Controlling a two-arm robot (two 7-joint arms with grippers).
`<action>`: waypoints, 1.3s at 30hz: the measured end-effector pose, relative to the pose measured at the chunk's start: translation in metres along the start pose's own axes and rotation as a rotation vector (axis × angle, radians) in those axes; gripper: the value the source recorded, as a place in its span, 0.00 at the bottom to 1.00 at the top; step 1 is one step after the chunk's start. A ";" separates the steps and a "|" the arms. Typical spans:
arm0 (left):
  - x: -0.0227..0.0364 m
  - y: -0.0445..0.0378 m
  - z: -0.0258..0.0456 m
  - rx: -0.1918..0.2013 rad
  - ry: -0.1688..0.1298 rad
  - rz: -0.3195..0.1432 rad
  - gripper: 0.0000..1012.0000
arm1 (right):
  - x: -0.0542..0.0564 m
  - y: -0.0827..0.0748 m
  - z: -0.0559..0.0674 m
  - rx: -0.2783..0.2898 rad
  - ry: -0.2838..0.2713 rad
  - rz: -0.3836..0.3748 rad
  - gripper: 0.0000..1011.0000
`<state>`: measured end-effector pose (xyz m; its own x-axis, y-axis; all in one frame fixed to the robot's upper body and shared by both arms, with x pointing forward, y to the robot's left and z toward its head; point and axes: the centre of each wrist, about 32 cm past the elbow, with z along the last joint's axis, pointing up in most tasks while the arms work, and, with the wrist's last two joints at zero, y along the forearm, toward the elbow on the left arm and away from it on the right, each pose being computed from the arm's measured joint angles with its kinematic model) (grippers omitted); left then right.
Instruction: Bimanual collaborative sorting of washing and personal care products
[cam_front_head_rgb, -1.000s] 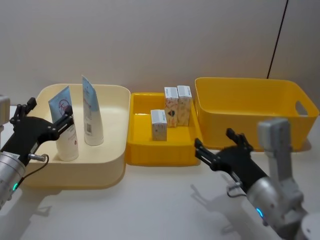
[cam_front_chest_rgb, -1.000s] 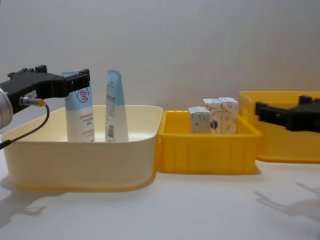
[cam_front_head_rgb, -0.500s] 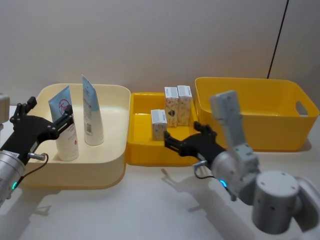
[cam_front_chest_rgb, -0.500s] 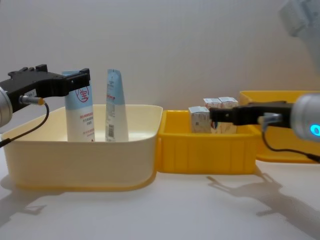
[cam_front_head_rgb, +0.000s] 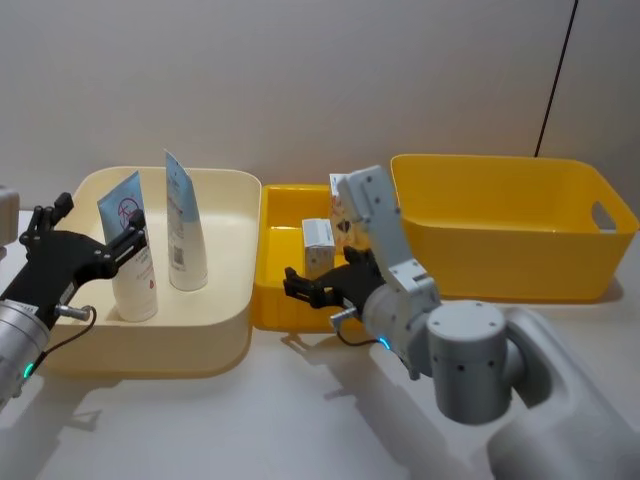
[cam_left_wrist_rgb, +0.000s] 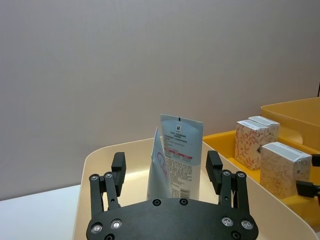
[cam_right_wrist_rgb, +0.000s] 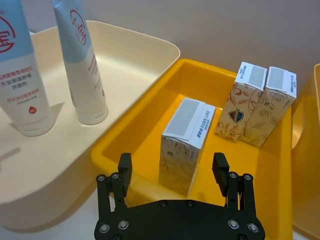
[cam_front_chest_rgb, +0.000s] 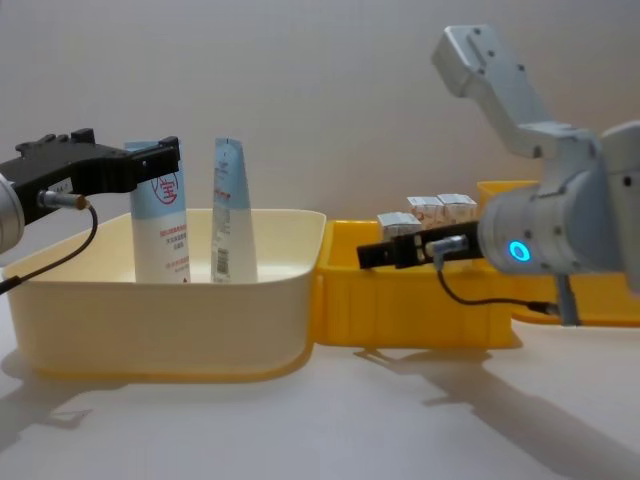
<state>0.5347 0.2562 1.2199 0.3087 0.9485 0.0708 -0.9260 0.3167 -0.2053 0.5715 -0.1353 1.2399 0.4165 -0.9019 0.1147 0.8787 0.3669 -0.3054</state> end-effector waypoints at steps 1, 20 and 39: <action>0.0000 0.0000 0.0000 0.000 0.000 0.000 0.99 | -0.001 0.001 0.001 -0.003 -0.003 -0.004 0.99; 0.0001 -0.0003 0.0003 -0.001 0.000 -0.001 0.99 | -0.001 0.022 0.020 -0.035 0.007 -0.113 0.99; 0.0001 -0.0002 0.0003 -0.001 0.000 -0.001 0.99 | -0.002 0.036 0.033 -0.061 0.127 -0.078 0.87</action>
<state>0.5349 0.2562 1.2203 0.3097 0.9481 0.0714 -0.9255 0.3179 -0.2059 0.6103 -0.1127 1.2596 0.3115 -0.9500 0.0204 0.8897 0.2840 -0.3574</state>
